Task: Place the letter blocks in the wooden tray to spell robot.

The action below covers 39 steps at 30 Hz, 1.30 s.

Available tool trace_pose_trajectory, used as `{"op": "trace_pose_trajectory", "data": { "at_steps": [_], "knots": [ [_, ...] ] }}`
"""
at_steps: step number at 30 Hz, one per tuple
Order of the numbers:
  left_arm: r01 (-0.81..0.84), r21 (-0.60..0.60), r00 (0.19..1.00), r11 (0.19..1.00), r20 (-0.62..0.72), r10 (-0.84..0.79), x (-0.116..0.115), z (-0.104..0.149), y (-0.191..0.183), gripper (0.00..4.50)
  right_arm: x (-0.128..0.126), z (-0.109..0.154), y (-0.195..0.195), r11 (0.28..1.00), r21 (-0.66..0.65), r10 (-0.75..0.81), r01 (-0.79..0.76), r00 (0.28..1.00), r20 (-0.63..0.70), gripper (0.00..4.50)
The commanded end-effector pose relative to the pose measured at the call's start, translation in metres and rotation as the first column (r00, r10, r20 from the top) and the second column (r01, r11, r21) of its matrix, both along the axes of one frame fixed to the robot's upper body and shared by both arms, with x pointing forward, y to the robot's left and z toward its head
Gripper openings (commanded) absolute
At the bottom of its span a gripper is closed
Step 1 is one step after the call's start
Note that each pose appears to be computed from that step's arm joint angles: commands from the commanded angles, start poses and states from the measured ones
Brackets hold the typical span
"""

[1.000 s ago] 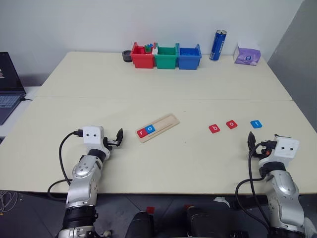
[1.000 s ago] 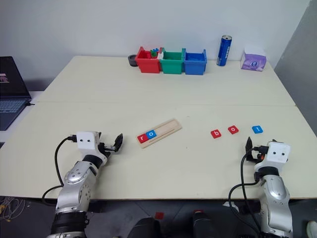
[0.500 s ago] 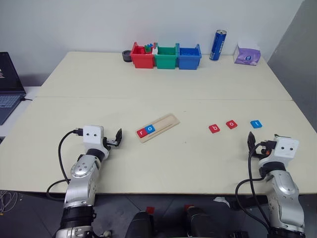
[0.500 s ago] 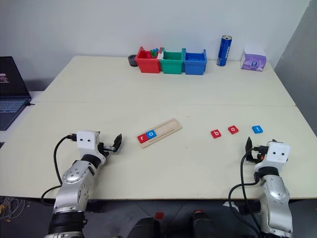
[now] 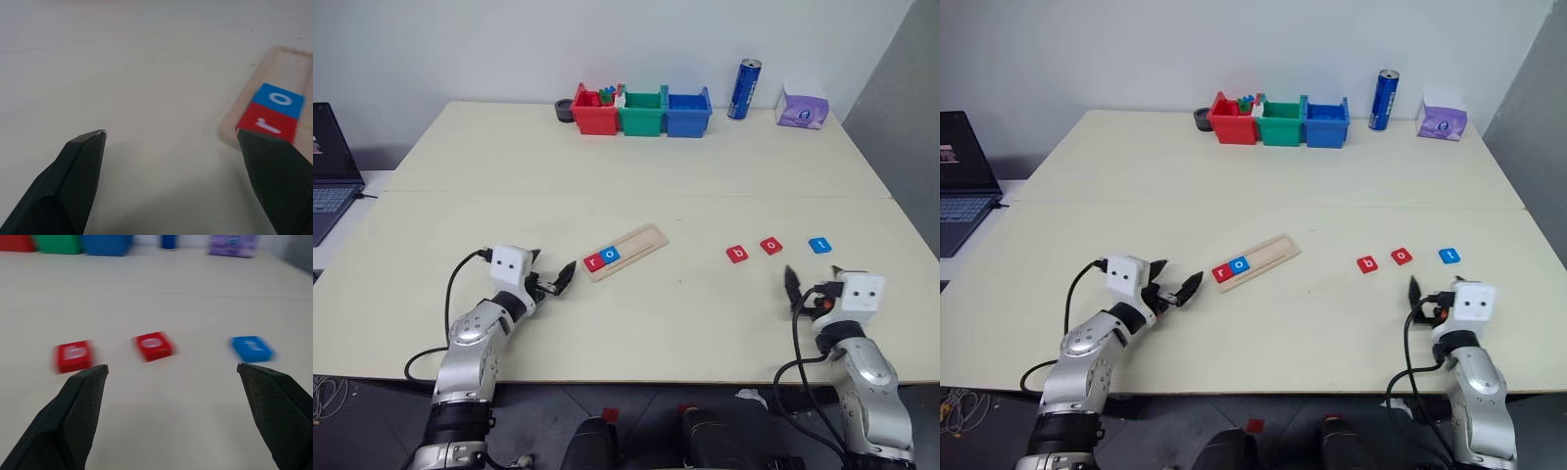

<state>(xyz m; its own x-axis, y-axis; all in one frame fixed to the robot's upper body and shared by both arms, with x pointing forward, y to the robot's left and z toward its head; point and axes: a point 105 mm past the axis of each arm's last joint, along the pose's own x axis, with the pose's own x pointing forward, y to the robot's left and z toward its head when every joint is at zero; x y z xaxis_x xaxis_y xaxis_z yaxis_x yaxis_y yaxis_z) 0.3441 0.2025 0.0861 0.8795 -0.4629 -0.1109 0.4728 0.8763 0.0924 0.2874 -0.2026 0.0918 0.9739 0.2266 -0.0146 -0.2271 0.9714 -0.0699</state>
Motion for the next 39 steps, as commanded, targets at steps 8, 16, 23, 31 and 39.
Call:
{"op": "trace_pose_trajectory", "data": {
  "at_steps": [8,16,23,31,39],
  "knots": [
    [0.305,0.067,0.950,0.950,-0.083,-0.300,0.012,0.005,-0.026,4.50,-0.029,0.037,0.084,0.839,-0.111,0.533,-0.534,0.845,-0.040,4.48],
    [0.389,0.126,0.919,0.913,-0.123,-0.374,0.019,0.003,-0.034,4.50,-0.030,0.045,0.086,0.829,-0.139,0.542,-0.542,0.839,-0.037,4.48],
    [0.420,0.209,0.905,0.883,-0.175,-0.389,0.023,-0.005,-0.038,4.50,-0.032,0.046,0.087,0.832,-0.148,0.537,-0.535,0.843,-0.034,4.48],
    [0.463,0.271,0.878,0.844,-0.274,-0.393,0.020,-0.017,-0.037,4.50,-0.033,0.046,0.092,0.823,-0.149,0.551,-0.549,0.834,-0.031,4.48],
    [0.504,0.283,0.845,0.816,-0.357,-0.398,0.012,-0.026,-0.034,3.38,-0.033,0.047,0.095,0.819,-0.151,0.557,-0.554,0.830,-0.028,4.50]
  ]
}}
